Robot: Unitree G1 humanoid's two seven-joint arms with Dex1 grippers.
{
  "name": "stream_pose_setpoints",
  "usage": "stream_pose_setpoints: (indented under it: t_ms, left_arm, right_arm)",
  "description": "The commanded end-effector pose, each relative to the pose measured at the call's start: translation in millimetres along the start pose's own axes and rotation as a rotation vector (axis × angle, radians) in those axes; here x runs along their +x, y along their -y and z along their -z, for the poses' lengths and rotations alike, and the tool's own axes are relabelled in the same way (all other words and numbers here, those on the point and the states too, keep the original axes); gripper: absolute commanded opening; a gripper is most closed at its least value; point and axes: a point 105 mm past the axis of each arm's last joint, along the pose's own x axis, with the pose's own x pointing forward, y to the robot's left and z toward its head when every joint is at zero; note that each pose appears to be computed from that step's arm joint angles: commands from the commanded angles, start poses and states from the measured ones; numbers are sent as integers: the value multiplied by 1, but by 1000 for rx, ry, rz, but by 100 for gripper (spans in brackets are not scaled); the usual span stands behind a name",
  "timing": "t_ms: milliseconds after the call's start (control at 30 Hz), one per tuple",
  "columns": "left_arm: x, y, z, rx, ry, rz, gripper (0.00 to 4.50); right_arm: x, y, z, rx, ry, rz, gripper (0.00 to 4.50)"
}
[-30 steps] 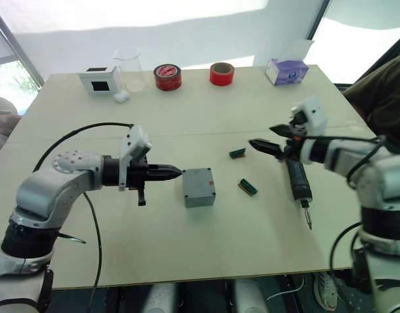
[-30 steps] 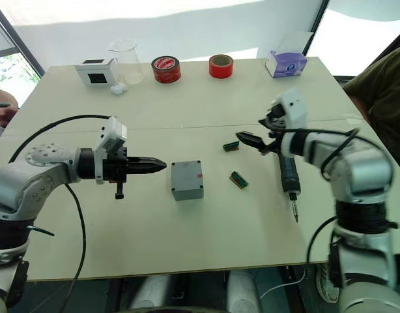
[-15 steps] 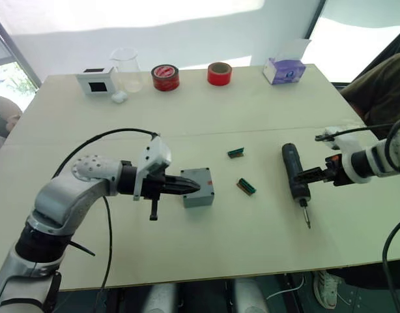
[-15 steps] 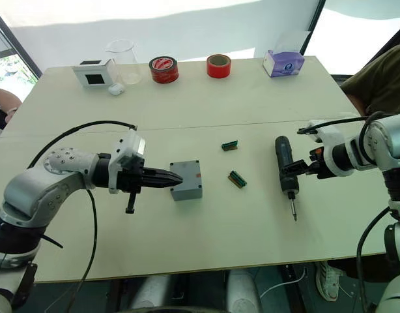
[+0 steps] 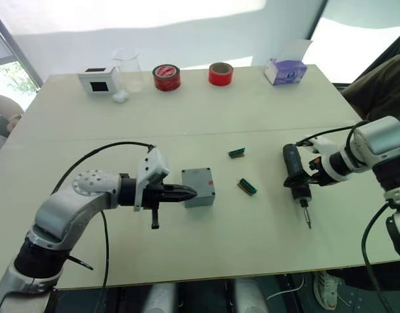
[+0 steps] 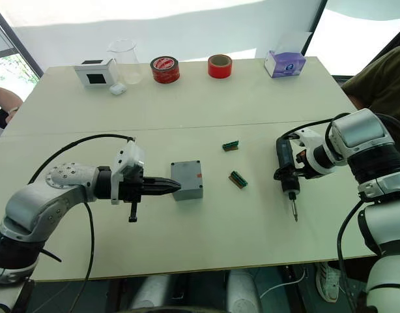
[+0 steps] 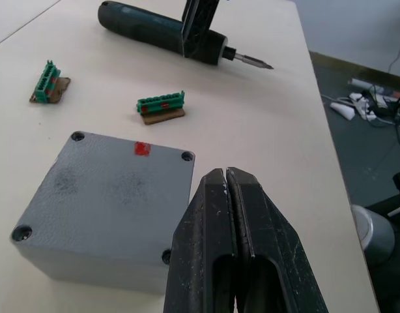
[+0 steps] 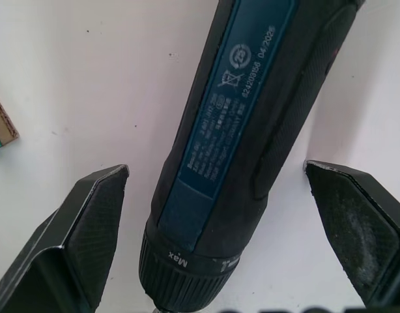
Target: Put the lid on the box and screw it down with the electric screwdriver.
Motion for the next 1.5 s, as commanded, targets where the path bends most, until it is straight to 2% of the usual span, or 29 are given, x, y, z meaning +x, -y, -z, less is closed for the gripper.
stream_pose_setpoints:
  t_ms: [33,167,267,333,400,500,600,633,667,733,800,900,1033,1233,1500]
  left_arm:
    - [-2,1,-11,47,36,-21,0]
    - [-4,-2,-10,43,36,-41,0]
    - [-9,-12,-7,39,27,-79,0]
    - [-14,-20,-5,34,20,-108,0]
    - [-19,-29,-2,28,13,-138,0]
    - [-22,-37,-1,30,7,-150,0]
    - [-20,-41,-2,42,6,-143,0]
    - [-19,-43,-4,47,8,-138,0]
    - [-16,-45,-7,54,13,-134,0]
    - [-12,-49,-13,69,27,-121,0]
    - [-9,-52,-15,81,28,-118,0]
    - [-4,-55,-15,97,13,-98,0]
    - [12,-58,-13,126,-11,-69,0]
    - [22,-62,-13,135,-10,-62,0]
    - [23,-53,10,121,-116,-17,0]
  right_arm:
    - [5,-4,-1,-34,-20,-16,309]
    - [8,0,0,-54,-34,4,193]
    - [4,2,-6,-59,-5,13,192]
    - [-6,7,-25,-58,88,32,191]
    - [-24,11,-54,-117,241,72,191]
    - [-59,-19,-94,-138,509,-115,191]
    - [-96,-41,-119,-227,784,-229,191]
    - [-108,-50,-121,-256,878,-269,191]
    - [-127,-67,-125,-303,1040,-334,191]
    - [-147,-102,-112,-346,1275,-455,191]
    - [-145,-120,-99,-341,1371,-501,191]
    - [-137,-146,-85,-321,1461,-554,191]
    - [-118,-175,-72,-328,1513,-548,191]
    - [-102,-195,-64,-363,1527,-536,191]
    - [-77,-209,-62,-415,1518,-472,191]
